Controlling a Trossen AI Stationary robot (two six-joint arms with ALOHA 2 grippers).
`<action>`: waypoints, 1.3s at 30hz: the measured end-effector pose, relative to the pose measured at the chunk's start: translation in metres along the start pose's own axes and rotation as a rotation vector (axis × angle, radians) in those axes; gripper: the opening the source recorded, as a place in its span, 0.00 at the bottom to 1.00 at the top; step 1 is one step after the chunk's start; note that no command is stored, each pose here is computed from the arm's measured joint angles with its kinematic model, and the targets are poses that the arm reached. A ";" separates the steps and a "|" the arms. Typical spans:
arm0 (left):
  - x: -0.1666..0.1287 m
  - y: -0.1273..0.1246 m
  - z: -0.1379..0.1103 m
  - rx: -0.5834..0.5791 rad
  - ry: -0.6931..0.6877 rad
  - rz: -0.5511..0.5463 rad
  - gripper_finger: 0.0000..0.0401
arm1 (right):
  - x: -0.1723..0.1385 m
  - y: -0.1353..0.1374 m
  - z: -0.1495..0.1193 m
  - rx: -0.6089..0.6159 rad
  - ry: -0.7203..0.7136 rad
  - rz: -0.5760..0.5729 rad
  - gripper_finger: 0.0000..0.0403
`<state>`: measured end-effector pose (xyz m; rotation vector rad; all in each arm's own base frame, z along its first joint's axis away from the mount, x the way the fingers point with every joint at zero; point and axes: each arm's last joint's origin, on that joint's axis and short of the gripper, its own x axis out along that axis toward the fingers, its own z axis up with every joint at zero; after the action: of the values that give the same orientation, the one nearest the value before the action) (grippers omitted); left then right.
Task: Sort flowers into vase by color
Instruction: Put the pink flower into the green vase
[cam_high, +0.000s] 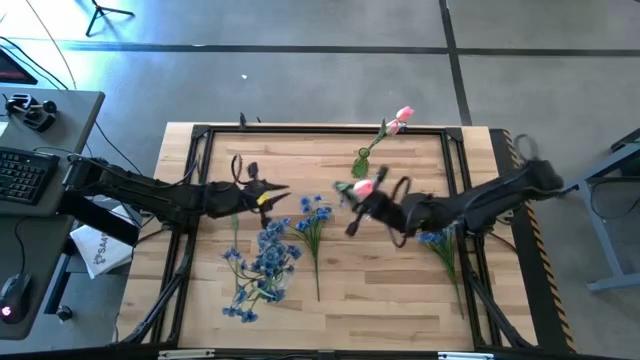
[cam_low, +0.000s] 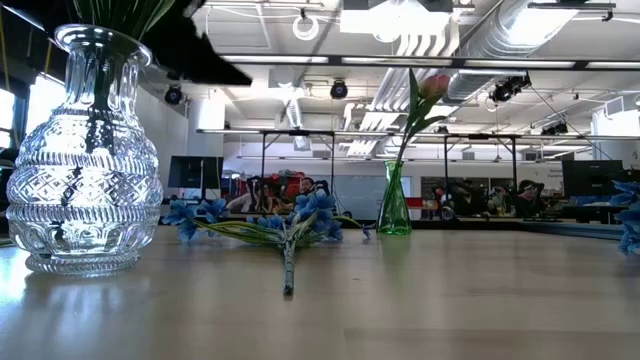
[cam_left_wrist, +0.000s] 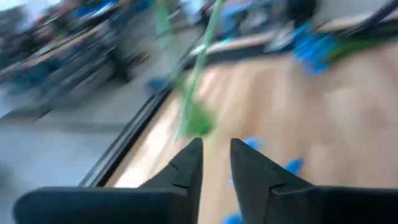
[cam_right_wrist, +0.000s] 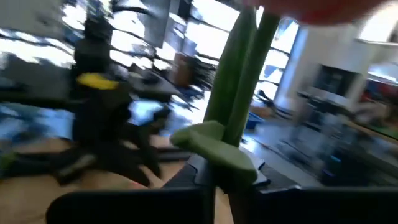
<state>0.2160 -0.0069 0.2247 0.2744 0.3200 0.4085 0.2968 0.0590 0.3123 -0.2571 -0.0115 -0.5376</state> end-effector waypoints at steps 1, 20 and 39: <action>0.000 0.001 -0.003 0.001 0.039 0.051 0.20 | -0.006 -0.010 0.005 -0.008 0.028 -0.034 0.02; -0.002 0.002 -0.020 -0.112 0.189 0.129 0.28 | 0.016 -0.142 0.036 0.067 0.490 -0.217 0.01; -0.003 0.001 -0.026 -0.153 0.234 0.127 0.28 | 0.030 -0.144 0.026 0.073 0.520 -0.173 0.01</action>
<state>0.2036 -0.0022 0.2022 0.0968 0.4998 0.5898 0.2505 -0.0689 0.3746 -0.0395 0.4539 -0.7620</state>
